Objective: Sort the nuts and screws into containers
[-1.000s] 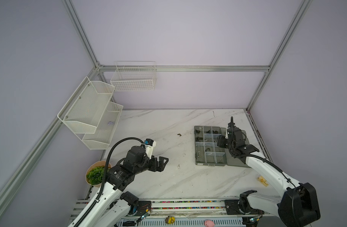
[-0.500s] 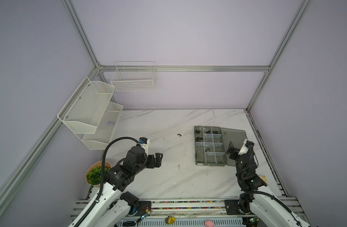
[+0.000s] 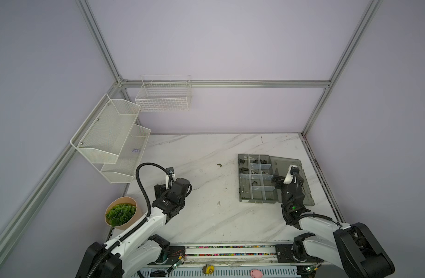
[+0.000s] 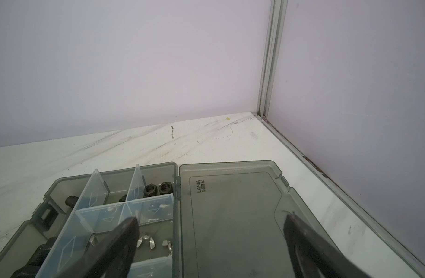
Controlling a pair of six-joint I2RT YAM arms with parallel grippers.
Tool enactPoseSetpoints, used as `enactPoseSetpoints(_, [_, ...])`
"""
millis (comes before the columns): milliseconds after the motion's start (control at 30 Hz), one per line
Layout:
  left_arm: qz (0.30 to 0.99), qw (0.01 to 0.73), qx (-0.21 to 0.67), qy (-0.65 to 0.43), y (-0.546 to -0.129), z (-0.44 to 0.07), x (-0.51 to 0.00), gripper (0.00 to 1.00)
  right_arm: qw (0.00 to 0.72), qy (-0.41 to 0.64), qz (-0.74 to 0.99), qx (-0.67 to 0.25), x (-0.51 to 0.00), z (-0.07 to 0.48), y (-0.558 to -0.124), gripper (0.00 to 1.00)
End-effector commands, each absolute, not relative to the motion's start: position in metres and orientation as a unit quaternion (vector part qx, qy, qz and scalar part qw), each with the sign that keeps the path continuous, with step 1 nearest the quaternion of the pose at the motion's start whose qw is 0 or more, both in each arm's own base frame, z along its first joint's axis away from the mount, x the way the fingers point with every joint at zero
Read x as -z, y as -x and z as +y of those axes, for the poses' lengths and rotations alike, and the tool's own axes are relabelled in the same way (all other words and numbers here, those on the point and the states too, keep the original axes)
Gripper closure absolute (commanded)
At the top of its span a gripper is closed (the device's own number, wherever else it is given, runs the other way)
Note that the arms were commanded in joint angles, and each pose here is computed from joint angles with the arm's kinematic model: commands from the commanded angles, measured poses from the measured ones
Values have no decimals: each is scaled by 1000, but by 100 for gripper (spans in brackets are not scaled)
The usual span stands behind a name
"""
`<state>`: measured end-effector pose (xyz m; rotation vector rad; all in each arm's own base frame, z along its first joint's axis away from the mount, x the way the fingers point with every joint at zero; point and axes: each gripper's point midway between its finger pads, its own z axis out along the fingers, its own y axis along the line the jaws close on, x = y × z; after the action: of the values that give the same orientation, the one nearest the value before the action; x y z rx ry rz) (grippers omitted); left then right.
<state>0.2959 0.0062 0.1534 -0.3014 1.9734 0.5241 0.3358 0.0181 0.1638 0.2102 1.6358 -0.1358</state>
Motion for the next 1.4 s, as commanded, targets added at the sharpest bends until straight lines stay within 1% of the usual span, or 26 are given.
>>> enactPoseSetpoints(0, [737, 610, -244, 159, -307, 28, -177, 0, 729, -115, 672, 66, -196, 9, -338, 3])
enactPoseSetpoints(67, [726, 627, -224, 174, -310, 41, -160, 0, 729, -110, 672, 67, -195, 9, -343, 3])
enactPoseSetpoints(133, [716, 633, -230, 182, -314, 48, -162, 0, 730, -96, 674, 64, -194, 13, -348, 3])
enactPoseSetpoints(233, [720, 650, -184, 158, -340, 45, -161, 0, 742, -83, 663, 56, -196, 16, -349, 3])
enactPoseSetpoints(300, [727, 649, -190, 123, -364, 42, -160, 0, 757, -73, 648, 49, -196, 15, -347, 3])
enactPoseSetpoints(333, [749, 628, -181, 112, -373, 37, -141, 0, 766, -59, 638, 47, -198, 18, -346, 3])
enactPoseSetpoints(367, [742, 640, -173, 94, -383, 38, -137, 0, 776, -49, 628, 45, -199, 20, -345, 3])
enactPoseSetpoints(433, [745, 640, -165, 94, -386, 44, -124, 0, 782, -37, 621, 33, -196, 25, -347, 3])
enactPoseSetpoints(467, [752, 632, -161, 93, -386, 42, -123, 0, 779, -36, 625, 20, -190, 28, -354, 3])
enactPoseSetpoints(500, [763, 619, -160, 97, -387, 43, -120, 0, 774, -14, 633, 18, -181, 35, -364, 3])
enactPoseSetpoints(567, [765, 616, -159, 99, -389, 43, -120, 0, 759, 11, 651, 22, -160, 44, -384, 3])
enactPoseSetpoints(600, [760, 622, -161, 95, -389, 42, -121, 0, 759, -5, 650, 40, -159, 37, -391, 3])
enactPoseSetpoints(667, [753, 631, -163, 92, -388, 42, -122, 0, 724, -23, 689, 30, -147, 36, -404, 3])
enactPoseSetpoints(700, [755, 628, -163, 93, -388, 42, -121, 0, 722, -27, 691, 30, -147, 33, -411, 3])
enactPoseSetpoints(1033, [758, 625, -162, 94, -389, 42, -121, 0, 717, -57, 692, 58, -147, 18, -417, 3])
enactPoseSetpoints(1367, [758, 624, -162, 94, -389, 42, -120, 0, 719, -58, 690, 58, -148, 18, -416, 3])
